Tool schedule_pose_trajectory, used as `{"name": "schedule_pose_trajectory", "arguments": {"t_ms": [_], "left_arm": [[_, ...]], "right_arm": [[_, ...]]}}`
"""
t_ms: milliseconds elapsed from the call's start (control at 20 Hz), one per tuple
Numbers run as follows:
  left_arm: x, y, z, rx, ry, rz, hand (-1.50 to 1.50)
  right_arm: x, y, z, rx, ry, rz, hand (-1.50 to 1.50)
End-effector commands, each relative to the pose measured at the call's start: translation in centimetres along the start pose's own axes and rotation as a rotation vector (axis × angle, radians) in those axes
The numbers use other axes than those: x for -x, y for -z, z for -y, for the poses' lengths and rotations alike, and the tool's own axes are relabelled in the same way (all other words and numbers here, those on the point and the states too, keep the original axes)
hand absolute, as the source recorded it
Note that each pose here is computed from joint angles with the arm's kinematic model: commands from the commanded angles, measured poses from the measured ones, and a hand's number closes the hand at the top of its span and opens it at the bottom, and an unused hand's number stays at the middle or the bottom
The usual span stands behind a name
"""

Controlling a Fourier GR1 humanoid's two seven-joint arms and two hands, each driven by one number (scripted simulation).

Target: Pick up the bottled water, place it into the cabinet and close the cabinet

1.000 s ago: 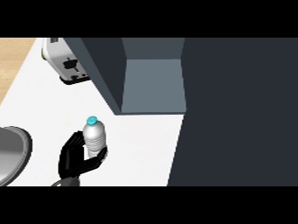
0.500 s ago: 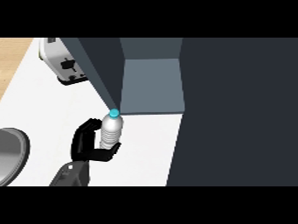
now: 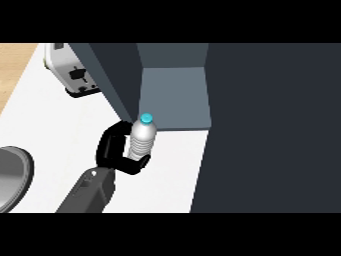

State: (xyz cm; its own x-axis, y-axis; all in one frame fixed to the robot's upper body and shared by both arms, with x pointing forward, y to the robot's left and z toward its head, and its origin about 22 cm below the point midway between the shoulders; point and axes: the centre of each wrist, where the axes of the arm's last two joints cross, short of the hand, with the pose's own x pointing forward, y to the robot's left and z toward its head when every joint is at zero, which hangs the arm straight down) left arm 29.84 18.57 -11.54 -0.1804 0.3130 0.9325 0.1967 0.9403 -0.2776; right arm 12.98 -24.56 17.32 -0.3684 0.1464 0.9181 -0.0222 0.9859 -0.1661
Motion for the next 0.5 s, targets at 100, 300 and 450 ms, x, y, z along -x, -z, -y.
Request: {"name": "schedule_pose_trajectory", "arguments": {"t_ms": [100, 300, 450], "left_arm": [[-1.2, 3.2, 3.3, 0.026, -0.032, 0.014, 1.50], [-2.4, 4.5, 5.6, 0.035, -0.062, -0.019, 1.50], [-3.4, 6.3, 7.1, 0.033, -0.044, -0.009, 1.50]], "right_arm": [[-1.5, -1.4, 2.1, -0.015, 0.099, 0.023, -1.50], [-1.4, -1.5, 2.1, 0.003, 0.110, 0.019, -1.50], [0.3, -0.4, 4.0, 0.040, 0.103, 0.041, -1.50]]}}
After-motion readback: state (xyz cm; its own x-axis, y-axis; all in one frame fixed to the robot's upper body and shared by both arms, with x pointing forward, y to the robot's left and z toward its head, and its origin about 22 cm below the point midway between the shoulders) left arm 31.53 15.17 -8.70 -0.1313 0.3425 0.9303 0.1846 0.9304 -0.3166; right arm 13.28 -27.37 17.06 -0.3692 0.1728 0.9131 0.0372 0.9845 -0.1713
